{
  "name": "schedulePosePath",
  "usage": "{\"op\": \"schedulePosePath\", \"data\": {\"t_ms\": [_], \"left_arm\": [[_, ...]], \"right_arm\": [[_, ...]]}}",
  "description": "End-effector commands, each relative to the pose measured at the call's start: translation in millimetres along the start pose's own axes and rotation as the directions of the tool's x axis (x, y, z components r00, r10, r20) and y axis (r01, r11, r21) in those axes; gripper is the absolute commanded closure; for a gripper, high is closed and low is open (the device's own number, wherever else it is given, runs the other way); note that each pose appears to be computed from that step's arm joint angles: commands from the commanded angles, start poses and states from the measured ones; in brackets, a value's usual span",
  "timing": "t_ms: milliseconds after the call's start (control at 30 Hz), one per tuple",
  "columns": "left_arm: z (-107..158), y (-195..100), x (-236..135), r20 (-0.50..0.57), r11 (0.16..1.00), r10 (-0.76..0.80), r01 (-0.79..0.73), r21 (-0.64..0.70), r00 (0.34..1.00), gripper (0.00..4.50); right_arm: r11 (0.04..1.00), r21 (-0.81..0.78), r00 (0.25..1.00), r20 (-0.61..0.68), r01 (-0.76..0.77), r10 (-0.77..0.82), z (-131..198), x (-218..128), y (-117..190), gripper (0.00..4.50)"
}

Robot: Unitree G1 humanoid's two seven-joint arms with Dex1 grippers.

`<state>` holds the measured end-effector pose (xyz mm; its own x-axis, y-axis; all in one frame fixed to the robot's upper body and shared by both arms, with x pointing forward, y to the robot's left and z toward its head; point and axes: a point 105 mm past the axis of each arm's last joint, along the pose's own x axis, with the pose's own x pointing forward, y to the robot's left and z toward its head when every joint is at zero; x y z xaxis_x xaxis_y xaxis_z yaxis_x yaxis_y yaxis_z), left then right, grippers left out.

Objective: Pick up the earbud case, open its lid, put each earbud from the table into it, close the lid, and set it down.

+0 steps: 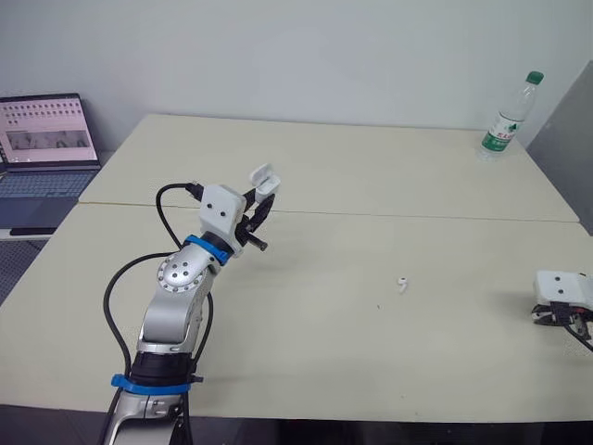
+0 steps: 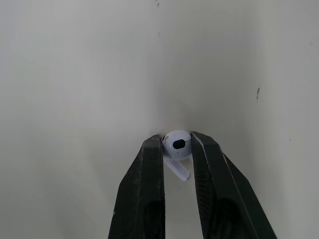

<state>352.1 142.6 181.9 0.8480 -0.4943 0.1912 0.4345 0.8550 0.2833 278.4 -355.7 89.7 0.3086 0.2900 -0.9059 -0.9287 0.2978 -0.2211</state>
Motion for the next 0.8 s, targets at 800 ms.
{"op": "schedulePosePath", "data": {"t_ms": [800], "left_arm": [[49.0, -35.3, 27.7, 0.184, 0.984, -0.124, 0.145, -0.103, 0.975, 3.72]], "right_arm": [[0.907, 0.328, 0.073, 0.944, -0.265, -0.321, 393.8, -50.9, 20.1, 4.1]]}}
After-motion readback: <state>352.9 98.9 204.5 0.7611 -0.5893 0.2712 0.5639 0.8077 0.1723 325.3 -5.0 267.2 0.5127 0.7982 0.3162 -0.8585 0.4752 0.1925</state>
